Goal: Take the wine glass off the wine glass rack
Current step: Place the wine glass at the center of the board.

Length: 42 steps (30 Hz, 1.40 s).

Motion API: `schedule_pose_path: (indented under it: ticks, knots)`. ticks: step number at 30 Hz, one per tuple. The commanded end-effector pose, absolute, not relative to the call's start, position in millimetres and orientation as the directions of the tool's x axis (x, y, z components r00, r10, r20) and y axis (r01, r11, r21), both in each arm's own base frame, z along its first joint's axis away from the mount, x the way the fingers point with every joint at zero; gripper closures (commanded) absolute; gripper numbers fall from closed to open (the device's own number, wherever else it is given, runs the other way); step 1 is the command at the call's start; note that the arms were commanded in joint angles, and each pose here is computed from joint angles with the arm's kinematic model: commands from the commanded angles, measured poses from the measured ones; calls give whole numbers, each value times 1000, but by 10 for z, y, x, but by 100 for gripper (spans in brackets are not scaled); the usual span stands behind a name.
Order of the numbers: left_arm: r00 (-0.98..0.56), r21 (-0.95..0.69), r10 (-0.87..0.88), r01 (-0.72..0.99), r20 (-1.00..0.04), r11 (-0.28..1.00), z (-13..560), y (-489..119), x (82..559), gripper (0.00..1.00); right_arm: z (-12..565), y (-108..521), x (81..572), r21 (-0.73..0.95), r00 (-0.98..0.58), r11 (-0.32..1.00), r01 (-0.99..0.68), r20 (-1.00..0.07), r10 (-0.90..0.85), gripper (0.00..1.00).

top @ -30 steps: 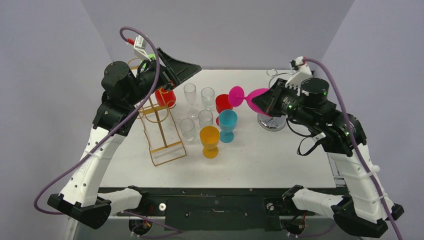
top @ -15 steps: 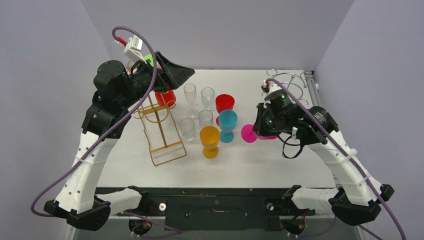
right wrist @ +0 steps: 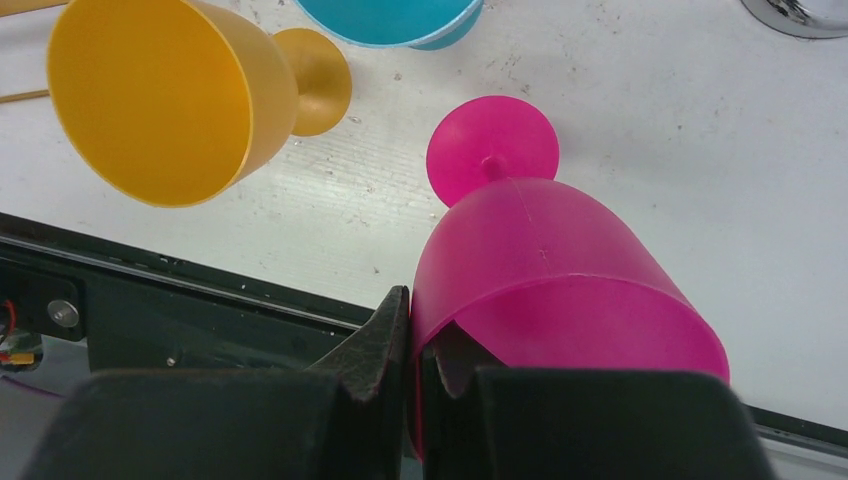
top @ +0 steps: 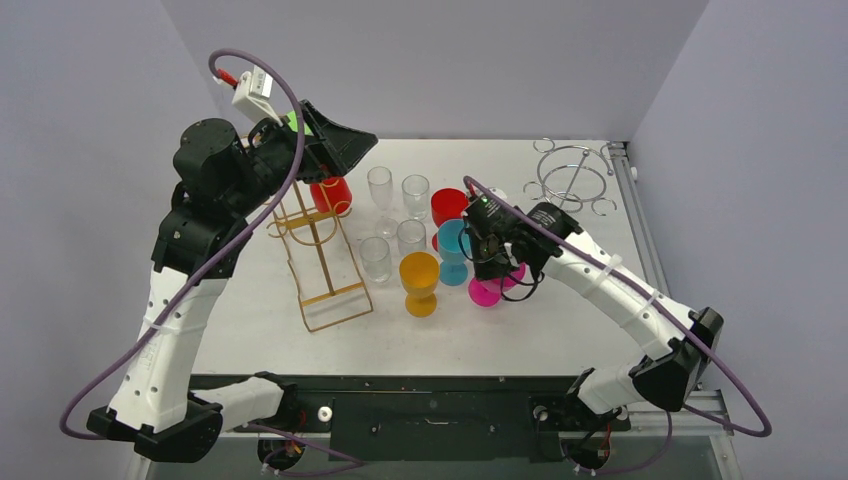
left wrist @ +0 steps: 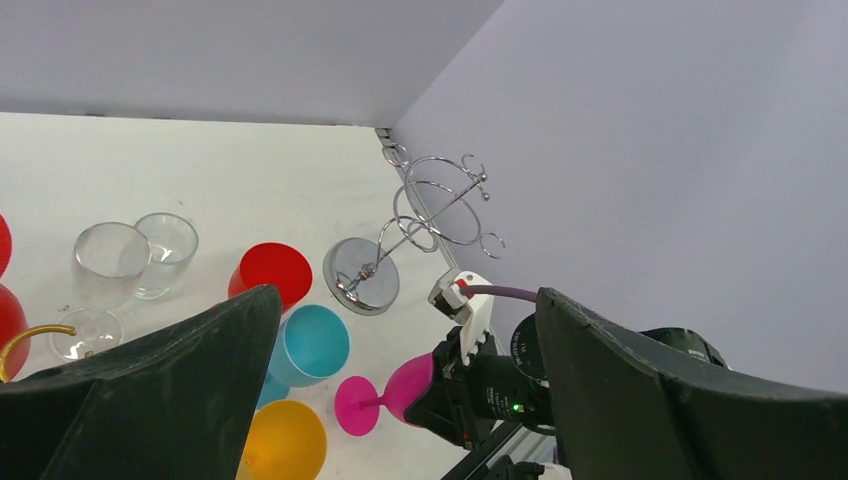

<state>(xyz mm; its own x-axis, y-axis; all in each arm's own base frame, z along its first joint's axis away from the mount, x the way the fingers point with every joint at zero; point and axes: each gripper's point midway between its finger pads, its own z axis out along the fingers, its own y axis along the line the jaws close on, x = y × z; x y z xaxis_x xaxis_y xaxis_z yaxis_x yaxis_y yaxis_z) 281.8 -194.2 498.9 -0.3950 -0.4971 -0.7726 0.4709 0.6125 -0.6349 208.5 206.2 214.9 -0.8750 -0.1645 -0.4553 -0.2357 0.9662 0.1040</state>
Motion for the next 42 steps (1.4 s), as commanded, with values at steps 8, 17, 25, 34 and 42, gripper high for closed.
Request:
schedule_pose_path:
  ticks: [8,17,25,34,42]
  knots:
    - [-322,-598,-507,509,-800,620,5216,-1786,2729,4,1812,2375,2262,83,-865,961,-264,-460,-198,100]
    - [-326,-609,-518,502,-791,614,5177,-1736,2783,4,1570,2462,2245,69,-878,958,-277,-424,-223,100]
    - [-331,-612,-517,498,-789,615,5143,-1728,2807,4,1450,2469,2210,65,-886,956,-285,-399,-237,100]
    - [-338,-620,-522,488,-783,614,5100,-1721,2847,4,1343,2464,2151,52,-891,953,-299,-373,-259,100]
    - [-342,-623,-523,485,-781,614,5093,-1724,2865,4,1396,2464,2156,54,-886,951,-304,-383,-261,93]
